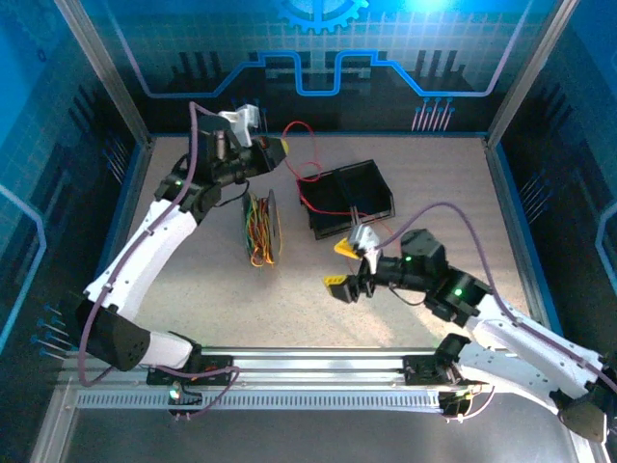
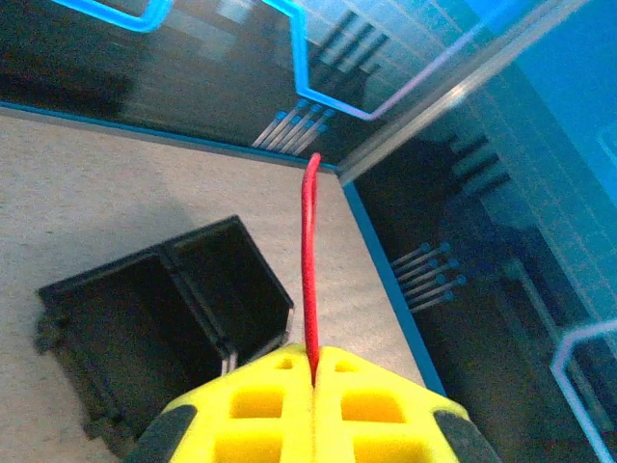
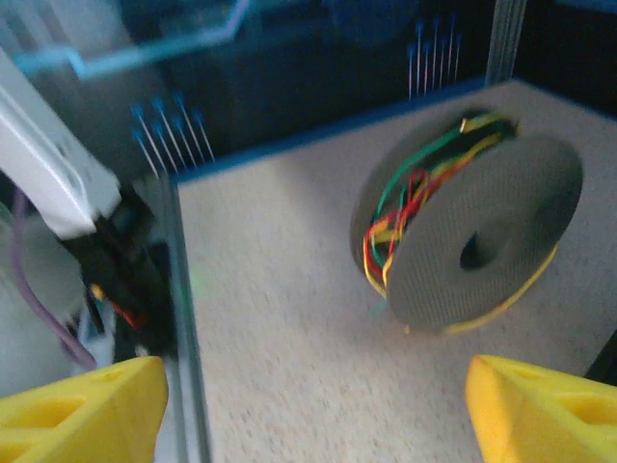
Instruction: Wrap the cables
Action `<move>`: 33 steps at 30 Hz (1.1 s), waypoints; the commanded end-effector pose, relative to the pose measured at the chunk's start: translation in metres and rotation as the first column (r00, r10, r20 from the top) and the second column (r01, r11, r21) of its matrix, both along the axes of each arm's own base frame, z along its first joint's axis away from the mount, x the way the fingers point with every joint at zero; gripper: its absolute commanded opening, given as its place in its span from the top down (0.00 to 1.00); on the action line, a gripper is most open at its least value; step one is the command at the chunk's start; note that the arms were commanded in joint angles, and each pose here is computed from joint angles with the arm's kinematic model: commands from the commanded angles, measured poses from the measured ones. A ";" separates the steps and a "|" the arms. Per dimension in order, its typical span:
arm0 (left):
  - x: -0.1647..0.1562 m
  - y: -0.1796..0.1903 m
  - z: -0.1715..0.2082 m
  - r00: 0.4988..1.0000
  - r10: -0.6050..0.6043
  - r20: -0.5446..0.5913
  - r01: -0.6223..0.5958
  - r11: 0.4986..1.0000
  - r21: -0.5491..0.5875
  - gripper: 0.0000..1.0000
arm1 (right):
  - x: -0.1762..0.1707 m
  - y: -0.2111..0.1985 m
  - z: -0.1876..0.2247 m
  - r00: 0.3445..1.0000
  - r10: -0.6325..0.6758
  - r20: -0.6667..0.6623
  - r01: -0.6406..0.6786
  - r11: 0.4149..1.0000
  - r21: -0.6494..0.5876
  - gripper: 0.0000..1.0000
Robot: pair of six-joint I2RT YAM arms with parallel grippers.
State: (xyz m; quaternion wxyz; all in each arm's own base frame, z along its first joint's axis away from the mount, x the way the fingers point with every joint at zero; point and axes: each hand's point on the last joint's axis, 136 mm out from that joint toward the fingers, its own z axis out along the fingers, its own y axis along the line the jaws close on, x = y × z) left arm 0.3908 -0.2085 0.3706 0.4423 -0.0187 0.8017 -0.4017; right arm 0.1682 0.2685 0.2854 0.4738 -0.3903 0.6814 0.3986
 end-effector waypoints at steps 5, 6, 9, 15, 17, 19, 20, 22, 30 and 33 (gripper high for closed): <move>-0.037 -0.047 0.034 0.973 -0.120 0.199 0.123 0.992 -0.004 1.00 | 0.047 -0.038 0.083 0.958 -0.179 -0.224 0.224 0.955 0.193 0.31; -0.041 -0.053 0.032 0.971 -0.128 0.203 0.127 0.992 0.014 1.00 | 0.059 -0.046 0.083 0.939 -0.207 -0.275 0.264 0.946 0.190 0.35; -0.051 -0.066 0.028 0.970 -0.130 0.204 0.124 0.991 0.042 1.00 | 0.079 -0.053 0.085 0.906 -0.172 -0.386 0.269 0.940 0.210 0.46; -0.061 -0.091 0.027 0.950 -0.141 0.278 0.116 0.988 0.102 1.00 | 0.101 -0.054 0.097 0.891 -0.151 -0.429 0.278 0.927 0.252 0.55; -0.063 -0.096 0.025 0.936 -0.136 0.324 0.094 0.986 0.141 1.00 | 0.111 -0.058 0.107 0.877 -0.116 -0.465 0.284 0.907 0.310 0.57; -0.063 -0.099 0.022 0.925 -0.131 0.357 0.074 0.983 0.169 1.00 | 0.121 -0.062 0.117 0.862 -0.071 -0.503 0.289 0.882 0.371 0.56; -0.064 -0.101 0.020 0.920 -0.131 0.370 0.068 0.981 0.179 1.00 | 0.126 -0.064 0.120 0.847 -0.048 -0.529 0.299 0.866 0.401 0.54; -0.066 -0.105 0.018 0.911 -0.139 0.388 0.066 0.978 0.195 1.00 | 0.135 -0.066 0.128 0.834 0.001 -0.551 0.304 0.833 0.461 0.50; -0.076 -0.127 0.012 0.876 -0.188 0.445 0.054 0.954 0.296 1.00 | 0.156 -0.056 0.133 0.784 0.131 -0.606 0.297 0.779 0.553 0.46; -0.079 -0.133 0.010 0.866 -0.203 0.457 0.050 0.945 0.325 1.00 | 0.157 -0.049 0.130 0.777 0.133 -0.616 0.294 0.788 0.541 0.46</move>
